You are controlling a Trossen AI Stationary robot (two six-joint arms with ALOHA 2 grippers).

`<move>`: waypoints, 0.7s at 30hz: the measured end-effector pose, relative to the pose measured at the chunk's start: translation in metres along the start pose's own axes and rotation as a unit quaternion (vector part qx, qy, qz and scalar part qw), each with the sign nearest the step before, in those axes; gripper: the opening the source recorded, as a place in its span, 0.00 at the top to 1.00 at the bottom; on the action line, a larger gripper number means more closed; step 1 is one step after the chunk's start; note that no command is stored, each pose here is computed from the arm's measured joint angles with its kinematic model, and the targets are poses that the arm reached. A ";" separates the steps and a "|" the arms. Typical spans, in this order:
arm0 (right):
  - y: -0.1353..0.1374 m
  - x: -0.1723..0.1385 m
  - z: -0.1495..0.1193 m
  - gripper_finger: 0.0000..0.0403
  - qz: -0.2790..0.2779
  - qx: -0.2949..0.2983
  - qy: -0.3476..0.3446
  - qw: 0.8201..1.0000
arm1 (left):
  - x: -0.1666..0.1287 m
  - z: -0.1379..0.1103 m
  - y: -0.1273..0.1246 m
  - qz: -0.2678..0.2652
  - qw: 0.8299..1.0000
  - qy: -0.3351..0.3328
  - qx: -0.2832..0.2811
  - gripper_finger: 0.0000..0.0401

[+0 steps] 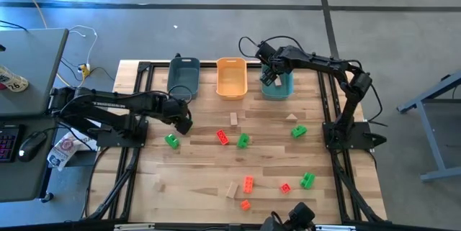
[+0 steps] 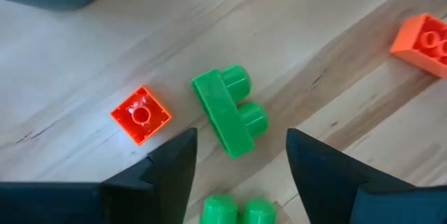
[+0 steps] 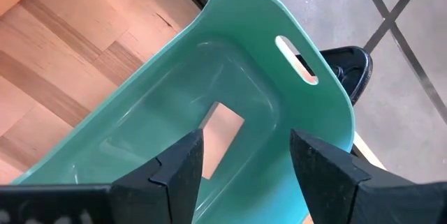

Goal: Sort & place blocks by color
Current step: Put the green game piece into the dark blue bin

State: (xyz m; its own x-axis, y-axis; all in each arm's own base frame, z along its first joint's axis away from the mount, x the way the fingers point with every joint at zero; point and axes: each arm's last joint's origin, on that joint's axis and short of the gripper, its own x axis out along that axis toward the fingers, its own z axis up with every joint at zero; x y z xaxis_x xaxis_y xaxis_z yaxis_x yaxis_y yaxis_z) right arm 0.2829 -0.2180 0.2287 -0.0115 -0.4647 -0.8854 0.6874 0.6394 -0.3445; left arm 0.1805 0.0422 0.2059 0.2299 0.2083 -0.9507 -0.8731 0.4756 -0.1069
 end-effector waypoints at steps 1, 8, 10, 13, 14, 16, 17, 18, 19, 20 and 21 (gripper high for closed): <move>0.000 0.000 0.000 0.50 0.000 0.000 0.000 1.000 | 0.002 0.001 0.000 0.001 1.000 0.007 -0.003 0.45; 0.000 0.000 0.000 0.50 0.000 -0.004 0.000 1.000 | 0.020 0.005 -0.003 0.010 0.997 0.060 -0.041 0.38; 0.000 0.000 0.000 0.50 0.000 -0.004 0.000 1.000 | 0.025 0.006 -0.003 0.016 0.997 0.069 -0.043 0.38; 0.000 0.000 0.000 0.50 0.000 -0.004 0.000 1.000 | 0.031 0.008 -0.006 0.015 0.996 0.077 -0.046 0.39; 0.000 0.000 0.000 0.50 0.000 -0.004 0.000 1.000 | 0.033 0.009 -0.007 0.011 0.996 0.078 -0.047 0.39; 0.000 0.000 0.000 0.50 0.000 -0.004 0.000 1.000 | 0.036 0.010 -0.009 0.005 0.996 0.077 -0.048 0.39; 0.000 0.000 0.000 0.50 0.000 -0.004 0.000 1.000 | 0.038 0.011 -0.010 0.005 0.996 0.076 -0.048 0.39; 0.000 0.000 0.000 0.50 0.000 -0.004 0.000 1.000 | 0.039 0.011 -0.011 0.006 0.996 0.077 -0.048 0.39; 0.000 0.000 0.000 0.50 0.000 -0.004 0.000 1.000 | 0.041 0.011 -0.011 0.009 0.996 0.079 -0.048 0.39; 0.000 0.000 0.000 0.50 0.000 -0.004 0.000 1.000 | 0.042 0.011 -0.011 0.012 0.995 0.082 -0.048 0.39; 0.000 0.000 0.000 0.50 0.001 -0.004 0.000 1.000 | 0.044 0.011 -0.011 0.016 0.995 0.085 -0.048 0.39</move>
State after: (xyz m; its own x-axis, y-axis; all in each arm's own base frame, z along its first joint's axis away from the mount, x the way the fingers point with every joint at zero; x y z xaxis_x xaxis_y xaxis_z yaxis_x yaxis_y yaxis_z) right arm 0.2830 -0.2180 0.2287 -0.0107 -0.4639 -0.8858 0.6820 0.6445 -0.3458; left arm 0.2049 0.0558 0.1684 0.1335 0.0710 -0.9885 -0.9176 0.3857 -0.0962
